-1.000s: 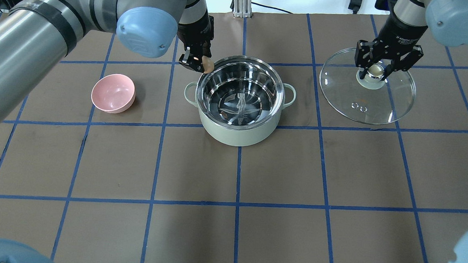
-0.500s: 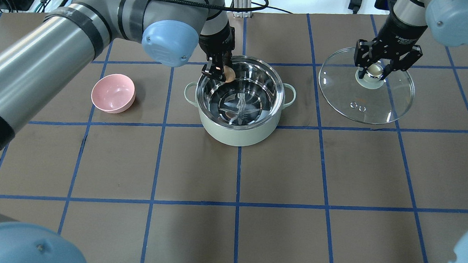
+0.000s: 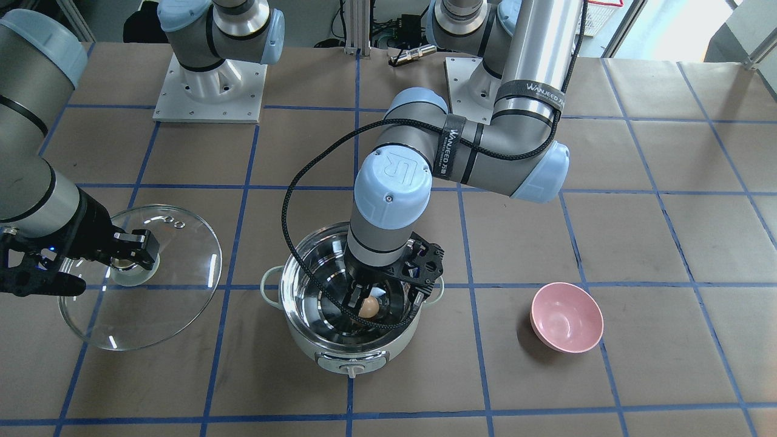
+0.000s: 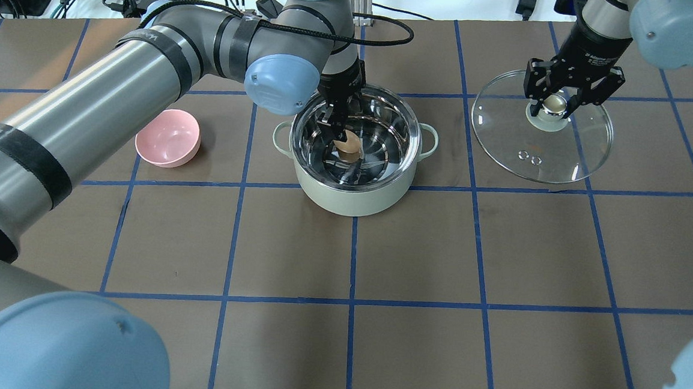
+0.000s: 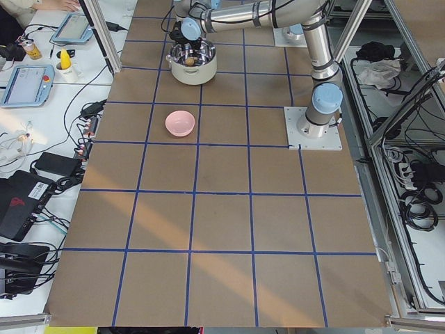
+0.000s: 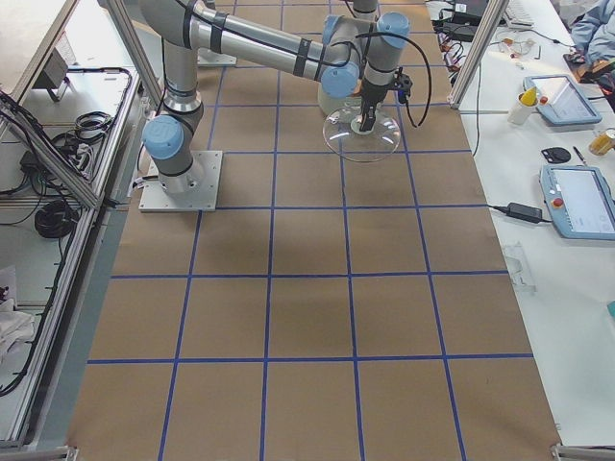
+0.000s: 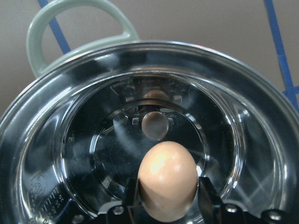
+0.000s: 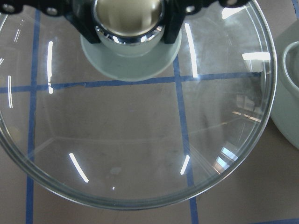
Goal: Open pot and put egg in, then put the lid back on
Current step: 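Lower the egg into the pot and open the left gripper, then carry the lid over the pot with the right gripper while the left withdraws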
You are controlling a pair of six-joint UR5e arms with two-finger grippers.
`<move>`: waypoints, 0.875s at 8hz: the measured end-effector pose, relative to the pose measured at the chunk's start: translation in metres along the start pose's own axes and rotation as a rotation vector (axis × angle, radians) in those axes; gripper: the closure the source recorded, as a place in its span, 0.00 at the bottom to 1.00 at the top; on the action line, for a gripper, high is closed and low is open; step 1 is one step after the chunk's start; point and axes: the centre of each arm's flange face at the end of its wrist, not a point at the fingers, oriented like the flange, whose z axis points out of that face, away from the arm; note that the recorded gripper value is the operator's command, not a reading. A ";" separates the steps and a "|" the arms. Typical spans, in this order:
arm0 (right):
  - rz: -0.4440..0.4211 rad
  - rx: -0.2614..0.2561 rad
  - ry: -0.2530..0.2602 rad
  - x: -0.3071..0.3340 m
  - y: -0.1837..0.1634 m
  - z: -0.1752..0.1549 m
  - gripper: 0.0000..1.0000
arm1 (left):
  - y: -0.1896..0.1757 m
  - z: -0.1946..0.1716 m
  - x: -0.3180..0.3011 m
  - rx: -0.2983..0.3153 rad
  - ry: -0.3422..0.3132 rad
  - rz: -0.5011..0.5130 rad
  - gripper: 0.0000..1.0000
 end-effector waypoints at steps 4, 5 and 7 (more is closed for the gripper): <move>0.011 0.002 -0.006 -0.002 0.001 -0.002 1.00 | -0.007 -0.070 -0.014 0.024 0.081 0.195 0.00; 0.032 0.008 -0.014 -0.009 0.003 -0.006 1.00 | -0.024 -0.090 -0.019 0.039 0.086 0.307 0.00; 0.093 0.023 -0.020 -0.045 0.010 -0.017 1.00 | -0.084 -0.124 -0.031 0.074 0.080 0.517 0.00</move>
